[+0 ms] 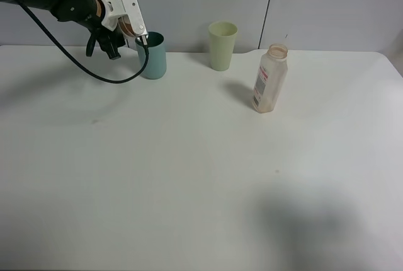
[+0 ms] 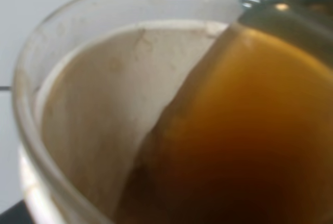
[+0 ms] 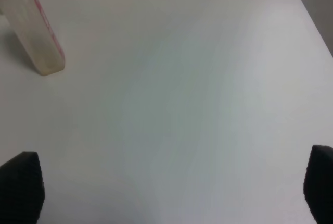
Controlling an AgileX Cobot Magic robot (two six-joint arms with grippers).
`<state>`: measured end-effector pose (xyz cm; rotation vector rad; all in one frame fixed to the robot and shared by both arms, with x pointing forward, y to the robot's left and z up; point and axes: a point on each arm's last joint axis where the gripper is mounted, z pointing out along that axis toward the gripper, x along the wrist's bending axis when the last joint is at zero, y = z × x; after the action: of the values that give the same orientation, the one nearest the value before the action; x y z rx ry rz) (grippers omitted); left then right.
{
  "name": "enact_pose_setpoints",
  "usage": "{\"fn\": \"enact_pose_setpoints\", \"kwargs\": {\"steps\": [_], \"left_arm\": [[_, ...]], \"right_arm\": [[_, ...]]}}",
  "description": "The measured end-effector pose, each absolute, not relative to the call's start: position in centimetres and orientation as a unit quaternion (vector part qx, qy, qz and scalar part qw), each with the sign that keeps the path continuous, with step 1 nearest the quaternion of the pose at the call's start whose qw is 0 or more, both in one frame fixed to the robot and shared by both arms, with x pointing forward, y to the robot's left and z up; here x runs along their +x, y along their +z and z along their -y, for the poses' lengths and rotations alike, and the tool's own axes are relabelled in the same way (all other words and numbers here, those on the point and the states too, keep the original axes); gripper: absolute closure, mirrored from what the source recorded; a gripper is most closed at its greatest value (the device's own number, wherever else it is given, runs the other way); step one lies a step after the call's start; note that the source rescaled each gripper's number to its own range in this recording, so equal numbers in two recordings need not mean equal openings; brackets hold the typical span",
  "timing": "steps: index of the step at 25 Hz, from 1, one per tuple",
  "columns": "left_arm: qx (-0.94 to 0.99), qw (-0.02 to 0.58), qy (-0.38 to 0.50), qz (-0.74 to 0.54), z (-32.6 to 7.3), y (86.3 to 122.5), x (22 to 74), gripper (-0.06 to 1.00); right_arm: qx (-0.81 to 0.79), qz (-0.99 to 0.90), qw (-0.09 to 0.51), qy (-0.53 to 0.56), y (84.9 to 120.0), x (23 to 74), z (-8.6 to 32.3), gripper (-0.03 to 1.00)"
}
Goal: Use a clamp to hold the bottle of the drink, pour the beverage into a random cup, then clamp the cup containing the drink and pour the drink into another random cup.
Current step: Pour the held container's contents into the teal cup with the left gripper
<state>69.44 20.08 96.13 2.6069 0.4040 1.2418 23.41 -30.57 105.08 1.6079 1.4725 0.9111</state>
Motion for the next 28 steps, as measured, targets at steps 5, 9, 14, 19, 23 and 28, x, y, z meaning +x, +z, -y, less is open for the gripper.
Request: {"fn": "enact_pose_setpoints", "kwargs": {"steps": [5,9,14,19,23,28], "left_arm": [[0.890,0.108,0.423,-0.133,-20.1,96.1,69.4,0.94],[0.891,0.103,0.423,-0.125,-20.1,96.1,69.4,0.94],[0.888,0.099,0.431,-0.126,-20.2,96.8,69.8,0.94],[0.885,0.098,0.438,-0.124,-20.1,97.4,70.1,0.94],[0.887,0.091,0.435,-0.124,-20.2,97.3,70.0,0.94],[0.888,0.087,0.435,-0.119,-20.3,97.3,70.0,0.94]], "right_arm": [[0.630,-0.577,0.380,0.357,105.1,23.4,30.6,-0.03],[0.630,-0.577,0.380,0.357,105.1,23.4,30.6,-0.03],[0.630,-0.577,0.380,0.357,105.1,23.4,30.6,-0.03],[0.630,-0.577,0.380,0.357,105.1,23.4,30.6,-0.03],[0.630,-0.577,0.380,0.357,105.1,23.4,30.6,-0.03],[0.630,-0.577,0.380,0.357,105.1,23.4,30.6,-0.03]]}}
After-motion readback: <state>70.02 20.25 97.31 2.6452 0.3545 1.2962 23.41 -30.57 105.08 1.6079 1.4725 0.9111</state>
